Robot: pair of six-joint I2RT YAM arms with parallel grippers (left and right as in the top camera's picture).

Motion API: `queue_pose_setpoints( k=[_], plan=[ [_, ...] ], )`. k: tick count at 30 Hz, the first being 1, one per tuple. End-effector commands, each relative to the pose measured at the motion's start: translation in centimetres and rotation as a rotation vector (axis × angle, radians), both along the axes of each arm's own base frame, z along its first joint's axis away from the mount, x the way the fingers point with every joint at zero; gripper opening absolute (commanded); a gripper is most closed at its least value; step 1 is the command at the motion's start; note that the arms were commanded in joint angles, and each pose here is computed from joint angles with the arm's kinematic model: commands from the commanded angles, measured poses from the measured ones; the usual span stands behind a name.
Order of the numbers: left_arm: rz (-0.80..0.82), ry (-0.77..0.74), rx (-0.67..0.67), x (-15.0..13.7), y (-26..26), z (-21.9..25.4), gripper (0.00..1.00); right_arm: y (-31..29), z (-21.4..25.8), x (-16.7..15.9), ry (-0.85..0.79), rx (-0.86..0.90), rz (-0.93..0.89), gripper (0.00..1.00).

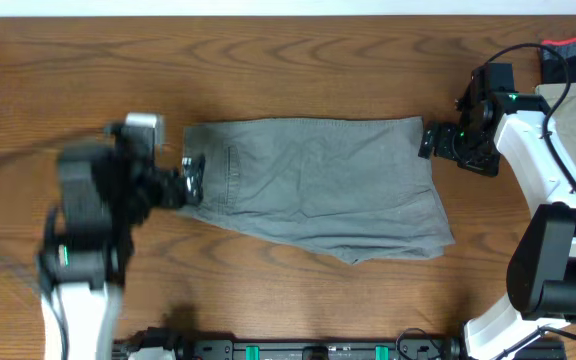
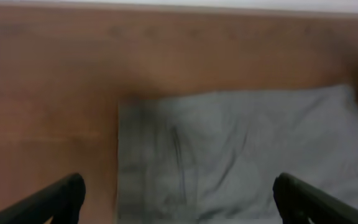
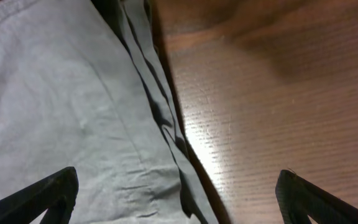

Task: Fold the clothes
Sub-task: 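Reach the left gripper to the shorts' left edge near the waistband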

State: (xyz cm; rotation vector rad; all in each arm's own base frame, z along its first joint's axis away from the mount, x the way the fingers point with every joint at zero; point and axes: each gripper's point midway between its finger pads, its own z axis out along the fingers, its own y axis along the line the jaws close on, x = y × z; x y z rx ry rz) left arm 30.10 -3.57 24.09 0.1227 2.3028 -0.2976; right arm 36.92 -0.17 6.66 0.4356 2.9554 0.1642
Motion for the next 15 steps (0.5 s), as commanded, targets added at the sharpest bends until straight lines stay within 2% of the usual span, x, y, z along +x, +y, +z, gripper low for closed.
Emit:
queue_pose_setpoints(
  k=[1,3,8,15],
  plan=[
    [-0.078,0.119,0.069,2.7,0.6,-1.5,0.98,-0.4,0.0,0.0,-0.001,0.0,-0.008,0.99],
    [-0.068,0.216,0.051,4.2,1.2,-3.3,0.98,-0.4,0.0,0.0,-0.001,0.0,-0.008,0.99],
    [-0.035,0.348,0.041,6.3,2.7,-7.9,0.98,-0.4,0.0,0.0,-0.001,0.0,-0.008,0.99],
    [0.02,0.397,-0.015,8.1,5.3,-11.4,0.98,0.5,0.0,-0.7,0.027,0.048,0.0,0.99]
  ],
)
